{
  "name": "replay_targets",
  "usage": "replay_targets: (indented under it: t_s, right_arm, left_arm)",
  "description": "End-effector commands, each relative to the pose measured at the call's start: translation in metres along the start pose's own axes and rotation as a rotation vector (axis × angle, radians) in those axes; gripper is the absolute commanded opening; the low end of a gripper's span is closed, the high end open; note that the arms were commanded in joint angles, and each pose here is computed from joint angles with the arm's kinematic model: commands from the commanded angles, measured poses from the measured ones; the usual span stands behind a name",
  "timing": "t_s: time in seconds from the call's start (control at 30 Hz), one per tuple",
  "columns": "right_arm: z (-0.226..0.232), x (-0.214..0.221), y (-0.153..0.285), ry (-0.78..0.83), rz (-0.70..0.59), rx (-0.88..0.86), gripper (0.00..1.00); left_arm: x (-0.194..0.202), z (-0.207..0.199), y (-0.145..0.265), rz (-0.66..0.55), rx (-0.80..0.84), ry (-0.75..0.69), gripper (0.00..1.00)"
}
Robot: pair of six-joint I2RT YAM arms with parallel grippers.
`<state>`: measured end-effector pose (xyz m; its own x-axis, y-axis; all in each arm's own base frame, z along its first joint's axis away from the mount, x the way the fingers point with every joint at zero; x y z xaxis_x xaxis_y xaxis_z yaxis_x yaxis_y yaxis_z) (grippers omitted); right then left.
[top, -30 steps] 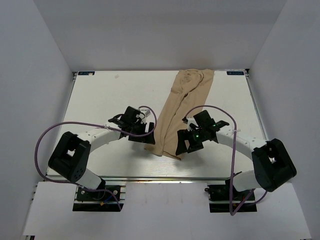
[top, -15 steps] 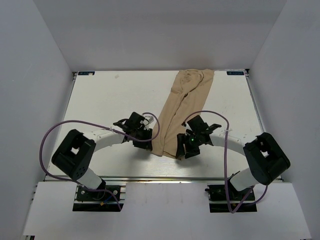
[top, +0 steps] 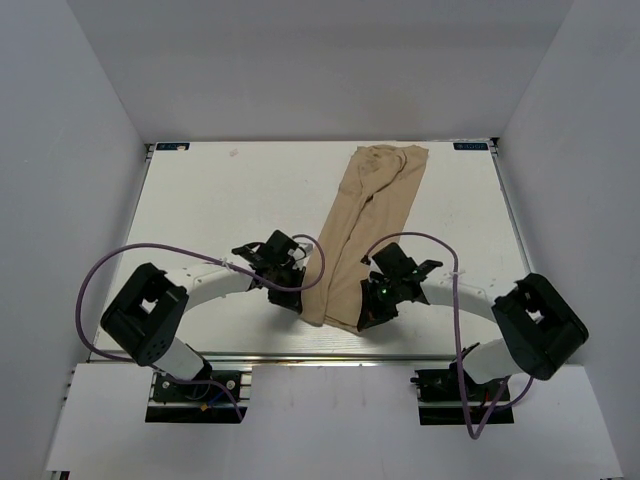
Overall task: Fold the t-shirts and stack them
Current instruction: Grab the bottom of the folded rectangular tshirt with both arms, then fold the folded rectangular tshirt in 1/3 of the way
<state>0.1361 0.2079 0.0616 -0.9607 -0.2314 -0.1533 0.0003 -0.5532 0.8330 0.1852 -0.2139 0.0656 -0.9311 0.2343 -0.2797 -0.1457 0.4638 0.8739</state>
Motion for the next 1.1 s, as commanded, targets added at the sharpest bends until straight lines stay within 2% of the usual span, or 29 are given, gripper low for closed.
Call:
replay_targets:
  t_s: [0.0, 0.1, 0.23, 0.37, 0.47, 0.6, 0.73, 1.07]
  right_arm:
    - [0.019, 0.017, 0.012, 0.041, 0.030, -0.092, 0.00]
    - [0.024, 0.022, 0.016, 0.064, 0.031, -0.110, 0.00]
    - [0.034, 0.011, 0.022, 0.109, 0.005, -0.137, 0.00]
    - [0.025, -0.012, 0.020, 0.069, -0.040, 0.003, 0.00]
    - [0.021, -0.029, 0.027, 0.052, -0.096, 0.079, 0.00]
    - [0.006, -0.045, 0.033, -0.014, -0.139, 0.185, 0.00]
    - [0.001, -0.075, 0.042, -0.021, -0.212, 0.185, 0.00]
    - [-0.015, -0.130, 0.076, -0.011, -0.295, 0.178, 0.00]
  left_arm:
    - [0.012, -0.018, 0.023, 0.049, 0.049, -0.007, 0.00]
    - [0.018, -0.029, 0.029, 0.103, 0.093, -0.033, 0.00]
    - [-0.006, -0.036, 0.039, 0.068, 0.055, -0.079, 0.00]
    - [-0.056, -0.043, 0.045, -0.057, -0.003, -0.086, 0.00]
    - [-0.087, -0.034, 0.039, -0.134, -0.125, -0.054, 0.00]
    - [-0.120, -0.038, 0.034, -0.216, -0.148, -0.035, 0.00]
    - [-0.160, -0.054, 0.038, -0.328, -0.091, -0.046, 0.00]
    - [-0.226, -0.065, 0.032, -0.412, -0.039, -0.084, 0.00]
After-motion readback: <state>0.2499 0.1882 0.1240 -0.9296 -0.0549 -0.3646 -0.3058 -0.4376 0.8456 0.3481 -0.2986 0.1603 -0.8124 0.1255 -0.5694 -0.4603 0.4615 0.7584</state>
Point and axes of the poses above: each gripper's point midway between its finger pads, its own y axis back along the fingers, its own z axis along the line the jaws close on, x = y × z, the point moved 5 cm from there along y, back along the fingers, and after that the axes turned 2 degrees about y, right-handed, at the moved point
